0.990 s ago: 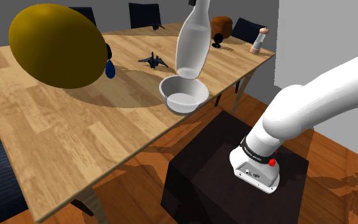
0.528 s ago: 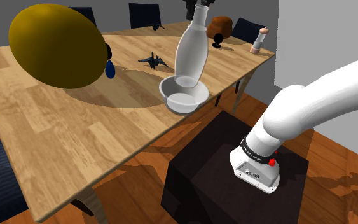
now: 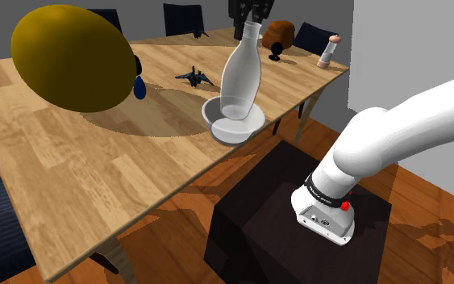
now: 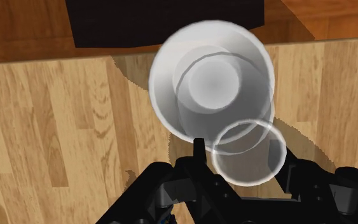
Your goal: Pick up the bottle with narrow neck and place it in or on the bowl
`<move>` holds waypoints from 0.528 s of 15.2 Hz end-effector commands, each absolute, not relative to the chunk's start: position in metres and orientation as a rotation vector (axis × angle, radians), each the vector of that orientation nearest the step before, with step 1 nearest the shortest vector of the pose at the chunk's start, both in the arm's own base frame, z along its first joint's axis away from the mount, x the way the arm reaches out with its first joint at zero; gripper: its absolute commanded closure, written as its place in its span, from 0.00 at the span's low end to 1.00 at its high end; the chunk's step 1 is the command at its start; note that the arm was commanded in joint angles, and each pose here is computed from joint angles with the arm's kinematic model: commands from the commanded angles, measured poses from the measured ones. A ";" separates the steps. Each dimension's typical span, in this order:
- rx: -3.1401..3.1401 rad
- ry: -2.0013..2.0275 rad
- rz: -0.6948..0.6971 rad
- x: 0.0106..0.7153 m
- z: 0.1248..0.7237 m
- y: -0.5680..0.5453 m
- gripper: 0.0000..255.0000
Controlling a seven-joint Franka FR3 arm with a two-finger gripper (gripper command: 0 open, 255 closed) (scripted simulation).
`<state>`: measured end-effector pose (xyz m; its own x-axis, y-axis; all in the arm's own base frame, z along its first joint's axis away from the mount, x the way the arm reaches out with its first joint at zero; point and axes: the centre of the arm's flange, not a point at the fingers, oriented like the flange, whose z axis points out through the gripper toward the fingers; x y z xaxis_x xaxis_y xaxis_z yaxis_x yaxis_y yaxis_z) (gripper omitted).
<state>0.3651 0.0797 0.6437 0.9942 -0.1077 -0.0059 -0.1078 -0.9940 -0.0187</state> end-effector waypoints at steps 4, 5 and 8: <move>-3.118 0.169 0.007 0.365 0.643 0.080 1.00; -3.118 0.169 0.007 0.365 0.643 0.080 0.00; -3.118 0.169 0.007 0.365 0.643 0.080 0.00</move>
<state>0.3651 0.0795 0.6428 0.9942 -0.1077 -0.0053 -0.1078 -0.9940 -0.0189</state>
